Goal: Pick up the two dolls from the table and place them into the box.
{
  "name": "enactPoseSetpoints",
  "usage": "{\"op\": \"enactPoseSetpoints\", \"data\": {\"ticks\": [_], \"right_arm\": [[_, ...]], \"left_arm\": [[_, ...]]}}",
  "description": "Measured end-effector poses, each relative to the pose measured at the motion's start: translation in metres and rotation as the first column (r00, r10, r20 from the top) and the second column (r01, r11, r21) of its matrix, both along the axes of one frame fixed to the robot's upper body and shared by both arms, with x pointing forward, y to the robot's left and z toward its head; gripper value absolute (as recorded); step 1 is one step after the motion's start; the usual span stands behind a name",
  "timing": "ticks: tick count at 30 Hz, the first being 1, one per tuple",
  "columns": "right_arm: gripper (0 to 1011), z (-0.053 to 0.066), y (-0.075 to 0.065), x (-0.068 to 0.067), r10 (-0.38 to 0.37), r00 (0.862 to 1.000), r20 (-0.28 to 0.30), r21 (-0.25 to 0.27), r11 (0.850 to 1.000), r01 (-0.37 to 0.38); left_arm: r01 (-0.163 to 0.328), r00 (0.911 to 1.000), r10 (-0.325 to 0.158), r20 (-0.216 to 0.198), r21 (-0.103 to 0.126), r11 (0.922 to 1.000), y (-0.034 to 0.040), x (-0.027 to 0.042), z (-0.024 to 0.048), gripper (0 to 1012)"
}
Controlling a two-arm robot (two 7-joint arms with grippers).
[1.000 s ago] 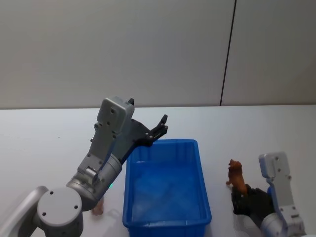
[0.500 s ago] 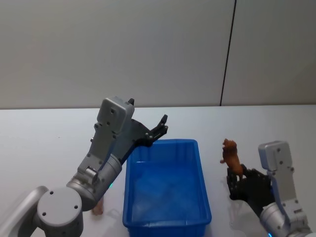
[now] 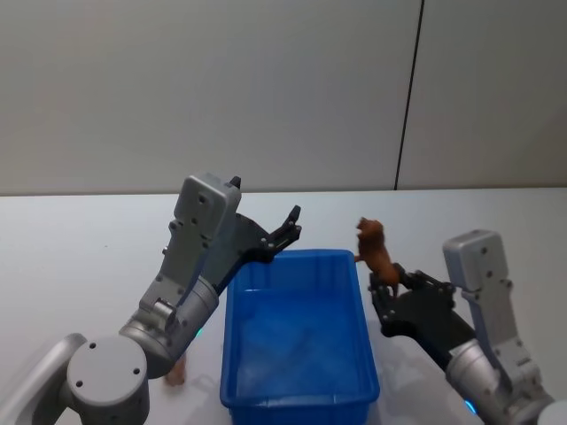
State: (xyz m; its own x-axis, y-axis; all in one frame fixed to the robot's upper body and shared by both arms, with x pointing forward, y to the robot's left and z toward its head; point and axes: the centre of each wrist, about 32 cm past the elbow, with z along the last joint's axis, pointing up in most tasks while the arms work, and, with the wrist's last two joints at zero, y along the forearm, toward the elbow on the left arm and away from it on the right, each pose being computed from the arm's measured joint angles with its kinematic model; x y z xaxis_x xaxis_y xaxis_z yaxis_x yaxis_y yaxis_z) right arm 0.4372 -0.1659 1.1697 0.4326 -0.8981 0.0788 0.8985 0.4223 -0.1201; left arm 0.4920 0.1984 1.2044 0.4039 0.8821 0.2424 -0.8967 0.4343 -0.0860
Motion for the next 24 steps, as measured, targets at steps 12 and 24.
{"op": "enactPoseSetpoints", "data": {"ticks": [12,24], "right_arm": [[332,0.005,0.02,0.022,0.175,0.985,-0.002,0.022,0.984,-0.175],[691,0.004,0.038,0.04,0.25,0.967,-0.05,0.026,0.968,-0.249]], "left_arm": [[0.0,1.0,0.0,0.0,0.0,1.0,0.0,0.0,0.0,1001],[0.0,1.0,0.0,0.0,0.0,1.0,0.0,0.0,0.0,1001]]}}
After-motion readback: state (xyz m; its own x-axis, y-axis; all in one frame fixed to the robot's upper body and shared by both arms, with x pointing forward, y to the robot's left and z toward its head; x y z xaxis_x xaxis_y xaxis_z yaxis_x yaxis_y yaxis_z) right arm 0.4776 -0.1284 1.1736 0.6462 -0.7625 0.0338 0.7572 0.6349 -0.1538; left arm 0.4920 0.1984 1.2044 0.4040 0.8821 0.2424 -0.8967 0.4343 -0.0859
